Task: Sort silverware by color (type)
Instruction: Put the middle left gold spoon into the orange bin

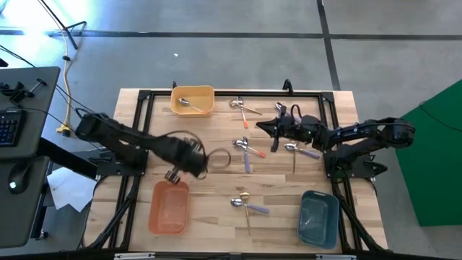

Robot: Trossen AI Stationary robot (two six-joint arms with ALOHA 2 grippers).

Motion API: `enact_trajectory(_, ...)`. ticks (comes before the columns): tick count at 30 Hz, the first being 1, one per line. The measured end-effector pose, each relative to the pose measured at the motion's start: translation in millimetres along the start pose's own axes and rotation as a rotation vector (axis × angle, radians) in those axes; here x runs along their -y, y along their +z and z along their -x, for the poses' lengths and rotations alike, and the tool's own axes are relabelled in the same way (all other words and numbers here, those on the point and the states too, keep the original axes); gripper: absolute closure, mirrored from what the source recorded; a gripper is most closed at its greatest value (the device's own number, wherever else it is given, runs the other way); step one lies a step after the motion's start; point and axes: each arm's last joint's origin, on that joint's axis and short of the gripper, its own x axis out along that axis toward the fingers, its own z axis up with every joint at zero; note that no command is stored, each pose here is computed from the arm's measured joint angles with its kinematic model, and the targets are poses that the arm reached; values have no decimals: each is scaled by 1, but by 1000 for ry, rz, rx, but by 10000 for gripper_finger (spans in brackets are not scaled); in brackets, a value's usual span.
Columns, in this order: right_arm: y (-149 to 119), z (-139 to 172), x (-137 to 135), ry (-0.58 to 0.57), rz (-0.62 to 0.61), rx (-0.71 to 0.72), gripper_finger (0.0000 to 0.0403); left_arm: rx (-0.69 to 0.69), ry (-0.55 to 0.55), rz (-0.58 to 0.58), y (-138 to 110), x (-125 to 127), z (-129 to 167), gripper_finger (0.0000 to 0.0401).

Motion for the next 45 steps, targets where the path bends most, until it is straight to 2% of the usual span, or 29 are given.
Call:
enact_trajectory(6,0,0,-6,25,-3,1,402,100,-121,-90,20,52,39,398)
enact_trajectory(11,0,0,-8,34,-7,-3,402,124,-200,-121,24,99,50,398)
enact_trajectory(15,-2,0,-8,34,-7,-21,402,118,-208,-144,25,126,52,397)
enact_trajectory(18,-2,0,-8,35,-11,-27,402,155,-164,-163,30,139,50,397)
enact_trajectory(22,-3,0,-8,34,-26,-29,402,199,-151,-185,37,148,48,397)
enact_trajectory(34,-6,0,-8,36,-31,-61,402,154,-140,-279,49,158,29,396)
enact_trajectory(45,-6,0,-8,35,-45,-61,402,108,-158,-311,43,171,18,396)
